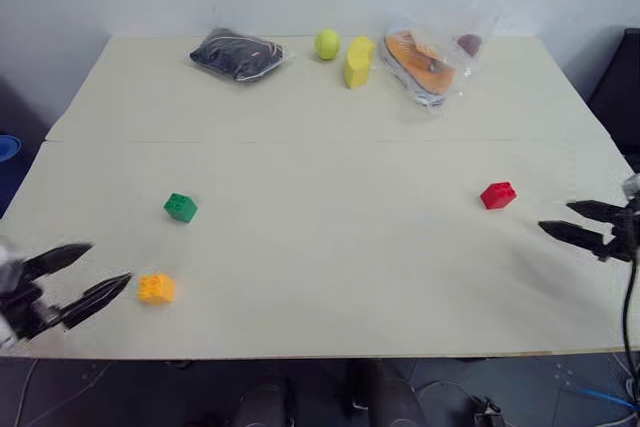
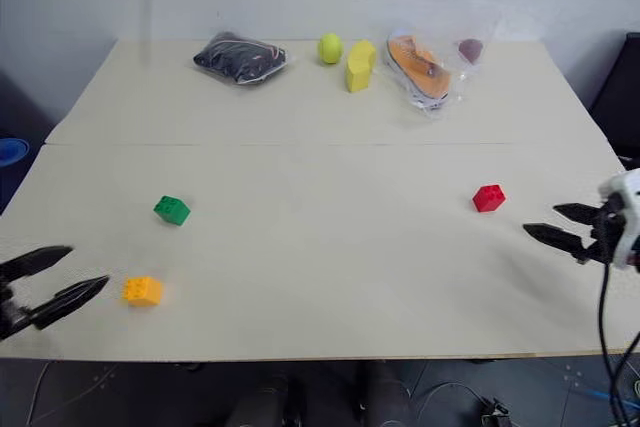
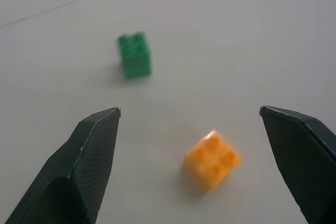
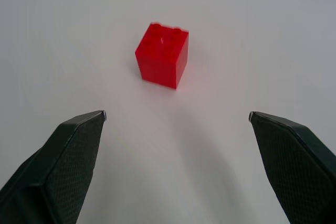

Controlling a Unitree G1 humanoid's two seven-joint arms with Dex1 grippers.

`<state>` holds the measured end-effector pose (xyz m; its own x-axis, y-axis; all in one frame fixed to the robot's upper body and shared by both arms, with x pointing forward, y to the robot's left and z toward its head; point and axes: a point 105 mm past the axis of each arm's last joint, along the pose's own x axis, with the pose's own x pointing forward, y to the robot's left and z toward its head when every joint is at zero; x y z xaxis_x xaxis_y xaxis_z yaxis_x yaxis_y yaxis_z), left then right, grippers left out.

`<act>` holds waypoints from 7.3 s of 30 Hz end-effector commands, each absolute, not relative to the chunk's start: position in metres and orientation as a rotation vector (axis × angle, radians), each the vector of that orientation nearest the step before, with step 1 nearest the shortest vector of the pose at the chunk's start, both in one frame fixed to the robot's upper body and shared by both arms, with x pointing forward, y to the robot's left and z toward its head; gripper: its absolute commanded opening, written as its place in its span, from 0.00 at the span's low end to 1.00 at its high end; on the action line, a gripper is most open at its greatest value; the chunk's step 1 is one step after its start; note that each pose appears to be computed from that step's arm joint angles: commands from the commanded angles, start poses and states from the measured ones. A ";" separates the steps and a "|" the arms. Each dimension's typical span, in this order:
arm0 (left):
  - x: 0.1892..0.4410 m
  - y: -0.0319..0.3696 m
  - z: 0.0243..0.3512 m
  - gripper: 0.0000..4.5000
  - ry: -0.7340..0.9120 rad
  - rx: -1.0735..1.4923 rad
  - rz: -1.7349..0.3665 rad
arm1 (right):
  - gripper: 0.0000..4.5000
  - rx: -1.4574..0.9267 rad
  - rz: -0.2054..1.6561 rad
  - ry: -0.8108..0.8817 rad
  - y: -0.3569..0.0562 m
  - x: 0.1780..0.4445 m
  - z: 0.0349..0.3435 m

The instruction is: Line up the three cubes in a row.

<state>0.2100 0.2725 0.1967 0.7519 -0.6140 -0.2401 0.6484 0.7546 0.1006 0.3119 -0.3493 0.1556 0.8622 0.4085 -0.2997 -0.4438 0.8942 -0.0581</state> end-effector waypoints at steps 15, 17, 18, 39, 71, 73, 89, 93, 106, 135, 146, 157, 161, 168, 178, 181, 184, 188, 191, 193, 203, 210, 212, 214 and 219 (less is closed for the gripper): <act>0.214 0.155 0.260 0.99 0.093 0.236 -1.322 | 1.00 0.065 0.214 0.146 -0.312 0.360 0.181; 0.217 0.153 0.262 0.99 0.079 0.241 -1.316 | 1.00 0.052 0.226 0.164 -0.306 0.362 0.172; 0.218 0.152 0.262 0.99 0.076 0.247 -1.315 | 1.00 0.044 0.228 0.173 -0.304 0.363 0.169; 0.221 0.137 0.262 1.00 0.059 0.325 -1.408 | 0.33 -0.033 0.695 0.144 -0.233 0.337 0.159; 0.216 0.128 0.234 1.00 0.136 0.428 -1.512 | 0.62 -0.534 1.519 0.170 -0.113 0.287 0.103; 0.219 0.130 0.234 1.00 0.131 0.415 -1.480 | 0.76 -0.534 1.523 0.165 -0.112 0.285 0.105; 0.183 0.327 0.188 1.00 0.297 0.205 -0.441 | 1.00 -0.239 1.463 0.015 -0.133 0.269 0.227; 0.186 0.331 0.185 1.00 0.282 0.163 -0.386 | 1.00 -0.250 1.467 0.017 -0.132 0.269 0.230; 0.286 0.283 0.195 1.00 0.388 0.144 -0.356 | 1.00 -0.273 1.483 -0.089 -0.104 0.264 0.240; 0.355 0.282 0.136 0.67 0.545 0.192 -0.368 | 1.00 -0.212 1.502 -0.137 -0.088 0.244 0.251; 0.338 0.235 0.161 0.33 0.454 0.280 -0.679 | 1.00 -0.322 1.430 -0.027 -0.112 0.252 0.221; 0.276 0.138 0.149 0.33 0.440 0.629 -1.347 | 1.00 -0.390 1.372 0.065 -0.135 0.244 0.205; 0.277 0.124 0.130 0.33 0.457 0.736 -1.410 | 1.00 -0.425 1.349 0.112 -0.147 0.240 0.195; 0.281 0.093 0.121 0.33 0.394 0.706 -1.402 | 1.00 -0.407 1.314 0.099 -0.148 0.241 0.192; 0.268 0.098 0.127 0.33 0.403 0.740 -1.465 | 1.00 -0.427 1.309 0.116 -0.154 0.244 0.190; 0.265 0.099 0.123 0.33 0.422 0.764 -1.480 | 1.00 -0.435 1.313 0.121 -0.155 0.243 0.189; 0.266 0.099 0.118 0.33 0.436 0.792 -1.482 | 1.00 -0.443 1.319 0.127 -0.155 0.242 0.187; 0.272 0.097 0.114 0.33 0.444 0.793 -1.456 | 1.00 -0.441 1.326 0.121 -0.152 0.241 0.186; 0.273 0.098 0.113 0.33 0.451 0.791 -1.452 | 1.00 -0.433 1.329 0.114 -0.150 0.241 0.187; 0.271 0.099 0.112 0.50 0.460 0.786 -1.457 | 1.00 -0.431 1.330 0.113 -0.150 0.241 0.187; 0.267 0.146 0.159 0.99 0.465 0.636 -1.315 | 1.00 -0.420 1.365 0.106 -0.147 0.246 0.189; 0.219 0.244 0.203 0.99 0.565 0.538 -1.106 | 1.00 -0.431 1.444 0.093 -0.141 0.257 0.194; 0.202 0.262 0.200 0.99 0.617 0.554 -1.068 | 1.00 -0.437 1.470 0.096 -0.140 0.259 0.194; 0.192 0.271 0.196 0.99 0.635 0.575 -1.046 | 1.00 -0.444 1.491 0.099 -0.139 0.261 0.193; 0.191 0.303 0.180 0.99 0.657 0.709 -0.936 | 1.00 -0.449 1.525 0.084 -0.134 0.265 0.196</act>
<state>0.1883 0.2934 0.1776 0.3914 -0.5267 -0.7546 0.8931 0.4151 0.1735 0.2655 -0.1345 0.1910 0.0667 0.9399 -0.3349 -0.9783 -0.0043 -0.2069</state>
